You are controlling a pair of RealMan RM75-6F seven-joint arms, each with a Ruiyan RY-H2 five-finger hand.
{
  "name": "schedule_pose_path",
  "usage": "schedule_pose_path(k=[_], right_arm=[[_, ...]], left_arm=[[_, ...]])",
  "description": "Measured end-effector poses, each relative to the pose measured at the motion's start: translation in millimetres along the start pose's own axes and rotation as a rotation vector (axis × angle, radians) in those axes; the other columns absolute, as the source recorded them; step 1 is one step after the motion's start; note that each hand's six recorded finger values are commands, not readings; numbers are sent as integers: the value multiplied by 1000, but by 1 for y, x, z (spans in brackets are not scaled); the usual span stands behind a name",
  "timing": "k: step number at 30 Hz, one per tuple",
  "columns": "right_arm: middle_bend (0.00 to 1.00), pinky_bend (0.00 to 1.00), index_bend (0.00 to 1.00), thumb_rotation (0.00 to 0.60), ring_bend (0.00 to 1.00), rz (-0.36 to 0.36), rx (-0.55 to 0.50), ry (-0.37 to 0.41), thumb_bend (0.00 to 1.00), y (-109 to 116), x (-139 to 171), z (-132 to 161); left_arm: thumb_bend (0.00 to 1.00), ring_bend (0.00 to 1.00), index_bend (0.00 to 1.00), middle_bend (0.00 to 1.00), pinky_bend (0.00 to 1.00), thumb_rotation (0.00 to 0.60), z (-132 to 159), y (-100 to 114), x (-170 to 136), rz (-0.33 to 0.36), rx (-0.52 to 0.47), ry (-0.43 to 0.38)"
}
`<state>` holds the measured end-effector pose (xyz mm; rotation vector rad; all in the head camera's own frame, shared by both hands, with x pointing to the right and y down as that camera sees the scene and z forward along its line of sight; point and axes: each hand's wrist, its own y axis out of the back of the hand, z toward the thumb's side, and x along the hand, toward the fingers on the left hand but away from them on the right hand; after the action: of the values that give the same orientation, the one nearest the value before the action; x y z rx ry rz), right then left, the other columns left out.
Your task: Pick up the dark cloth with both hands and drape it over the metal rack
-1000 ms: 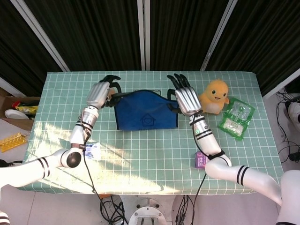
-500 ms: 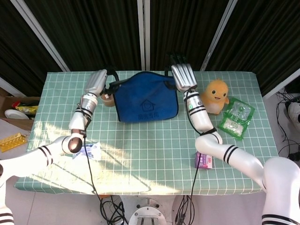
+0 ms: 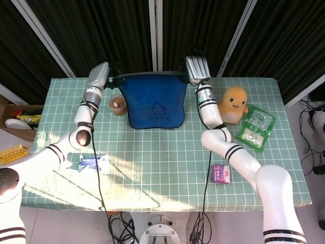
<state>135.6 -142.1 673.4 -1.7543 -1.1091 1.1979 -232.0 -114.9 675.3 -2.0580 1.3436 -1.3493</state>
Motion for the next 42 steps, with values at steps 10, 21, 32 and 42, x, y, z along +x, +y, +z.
schedule_pose_path(k=[10, 21, 32, 42], right_arm=[[0, 0, 0, 600, 0, 121, 44, -14, 60, -24, -12, 9], [0, 0, 0, 600, 0, 85, 27, 12, 54, -5, -6, -5], [0, 0, 0, 600, 0, -88, 10, 205, 72, 42, 86, -26], [0, 0, 0, 600, 0, -189, 59, 24, 70, 61, 308, -168]], left_arm=[[173, 100, 0, 27, 185, 425, -10, -1, 17, -5, 7, 41], [159, 70, 0, 17, 177, 389, -3, 2, 7, 24, 39, -24], [159, 67, 49, 35, 178, 369, 1, 27, -87, 148, 292, -219], [159, 60, 70, 59, 176, 390, -111, 37, -253, 309, 618, -107]])
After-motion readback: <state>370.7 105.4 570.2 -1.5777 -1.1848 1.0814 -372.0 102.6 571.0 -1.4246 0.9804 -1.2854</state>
